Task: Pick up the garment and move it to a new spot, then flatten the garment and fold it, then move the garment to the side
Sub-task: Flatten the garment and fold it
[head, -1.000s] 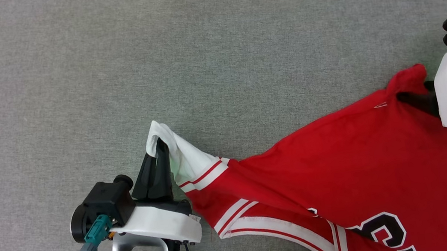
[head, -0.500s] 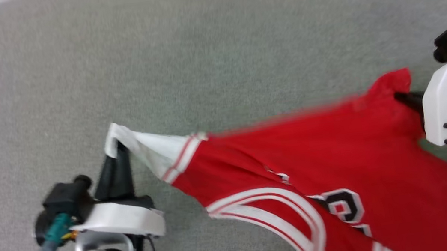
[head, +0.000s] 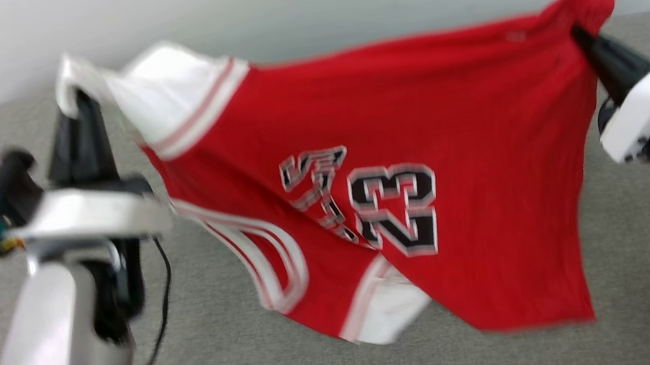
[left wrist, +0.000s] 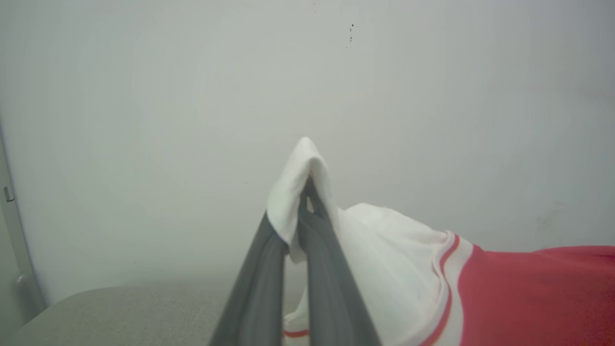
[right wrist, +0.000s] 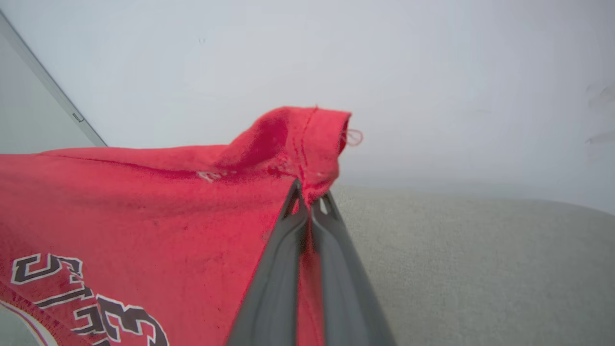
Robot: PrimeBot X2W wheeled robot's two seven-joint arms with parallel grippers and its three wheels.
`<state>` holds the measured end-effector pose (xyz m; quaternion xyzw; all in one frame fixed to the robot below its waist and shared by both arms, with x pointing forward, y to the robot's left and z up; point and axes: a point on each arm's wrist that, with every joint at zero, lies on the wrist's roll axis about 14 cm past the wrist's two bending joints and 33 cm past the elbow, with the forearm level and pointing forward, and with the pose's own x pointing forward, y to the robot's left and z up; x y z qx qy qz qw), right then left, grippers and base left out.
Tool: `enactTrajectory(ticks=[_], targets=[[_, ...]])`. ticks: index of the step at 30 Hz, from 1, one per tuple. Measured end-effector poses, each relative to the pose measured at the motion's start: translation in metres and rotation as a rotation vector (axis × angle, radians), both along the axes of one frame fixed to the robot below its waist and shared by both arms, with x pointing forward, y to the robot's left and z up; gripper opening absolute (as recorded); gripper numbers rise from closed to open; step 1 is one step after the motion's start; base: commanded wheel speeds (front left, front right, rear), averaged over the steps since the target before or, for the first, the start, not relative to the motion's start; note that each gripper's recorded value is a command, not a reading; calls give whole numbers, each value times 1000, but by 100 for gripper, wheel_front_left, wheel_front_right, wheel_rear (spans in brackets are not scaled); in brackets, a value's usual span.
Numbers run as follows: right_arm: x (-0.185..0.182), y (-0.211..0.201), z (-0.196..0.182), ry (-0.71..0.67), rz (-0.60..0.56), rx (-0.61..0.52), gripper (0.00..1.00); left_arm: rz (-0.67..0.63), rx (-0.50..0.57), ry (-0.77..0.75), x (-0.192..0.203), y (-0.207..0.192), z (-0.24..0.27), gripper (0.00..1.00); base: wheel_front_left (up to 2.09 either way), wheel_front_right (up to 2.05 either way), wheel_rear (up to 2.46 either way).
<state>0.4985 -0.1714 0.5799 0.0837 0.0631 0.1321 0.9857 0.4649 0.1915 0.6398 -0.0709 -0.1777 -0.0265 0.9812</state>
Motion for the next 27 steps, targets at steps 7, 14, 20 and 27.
enactTrajectory(ticks=[7,14,20,27], targets=[[21,-13,71,-223,-65,53,0,-37,4,-157,40,-13,69,0,0,0,0],[58,-18,128,-371,-78,75,0,-53,35,-289,86,-24,130,0,0,0,0],[98,-21,168,-483,-76,76,0,-37,65,-380,127,-26,167,0,0,0,0],[155,-19,161,-491,-68,59,0,-38,115,-364,185,-31,154,0,0,0,0]])
